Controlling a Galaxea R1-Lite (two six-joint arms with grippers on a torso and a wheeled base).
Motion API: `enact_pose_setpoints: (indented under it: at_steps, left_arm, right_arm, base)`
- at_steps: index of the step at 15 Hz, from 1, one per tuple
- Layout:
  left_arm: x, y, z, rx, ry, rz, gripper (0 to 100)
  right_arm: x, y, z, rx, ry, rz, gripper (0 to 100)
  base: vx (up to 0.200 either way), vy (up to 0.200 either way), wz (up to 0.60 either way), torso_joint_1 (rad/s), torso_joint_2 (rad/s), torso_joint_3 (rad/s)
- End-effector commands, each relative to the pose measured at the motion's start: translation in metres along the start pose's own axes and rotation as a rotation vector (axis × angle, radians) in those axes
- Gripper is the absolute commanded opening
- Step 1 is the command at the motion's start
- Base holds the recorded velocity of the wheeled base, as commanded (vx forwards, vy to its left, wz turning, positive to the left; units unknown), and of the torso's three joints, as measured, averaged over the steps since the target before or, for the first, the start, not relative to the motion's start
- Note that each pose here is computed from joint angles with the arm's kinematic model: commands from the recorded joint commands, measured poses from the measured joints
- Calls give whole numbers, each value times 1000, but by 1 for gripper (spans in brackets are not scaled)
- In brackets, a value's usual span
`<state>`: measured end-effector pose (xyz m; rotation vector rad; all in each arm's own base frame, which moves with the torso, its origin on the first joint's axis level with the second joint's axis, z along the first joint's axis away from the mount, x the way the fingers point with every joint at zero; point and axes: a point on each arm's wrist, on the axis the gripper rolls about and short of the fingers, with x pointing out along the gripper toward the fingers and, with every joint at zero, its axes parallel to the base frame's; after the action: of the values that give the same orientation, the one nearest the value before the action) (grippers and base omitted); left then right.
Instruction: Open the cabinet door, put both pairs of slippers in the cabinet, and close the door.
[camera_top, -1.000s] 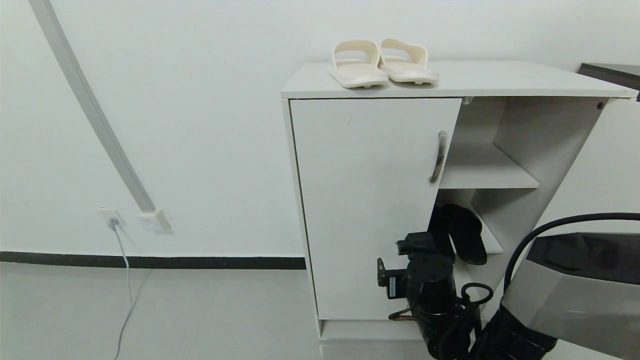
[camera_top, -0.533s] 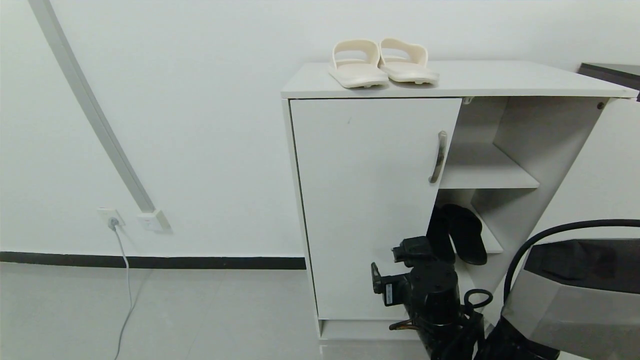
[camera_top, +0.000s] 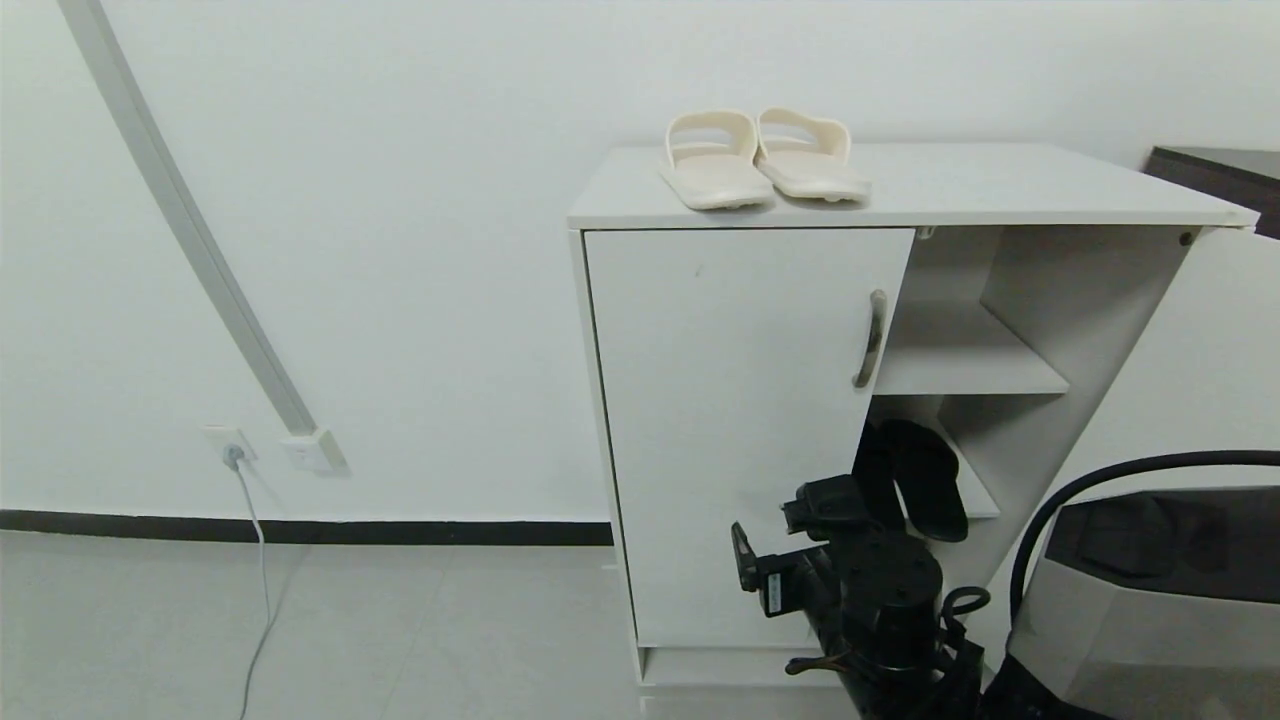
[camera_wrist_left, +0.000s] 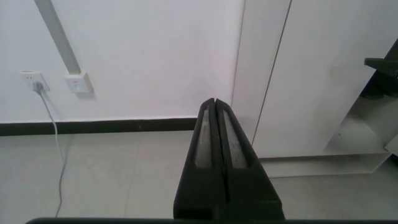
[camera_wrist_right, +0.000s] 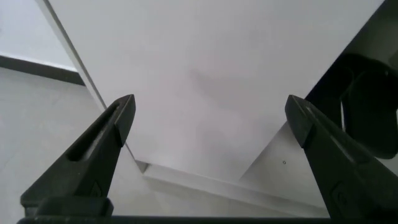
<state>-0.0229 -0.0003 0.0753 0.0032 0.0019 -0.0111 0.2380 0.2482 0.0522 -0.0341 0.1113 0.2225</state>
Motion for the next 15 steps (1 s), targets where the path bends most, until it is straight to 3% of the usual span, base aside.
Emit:
enact_pose_setpoints:
  at_steps: [1,15]
  left_arm:
    - [0,0,0,0,0,0,0]
    - [0,0,0,0,0,0,0]
  right_arm:
    - [-1,1,-1,-2,2,4,100]
    - [0,2,-1,-11,3,16,100]
  base:
    - [0,0,0,95,-413,-334]
    - [0,0,0,157,-477,-324]
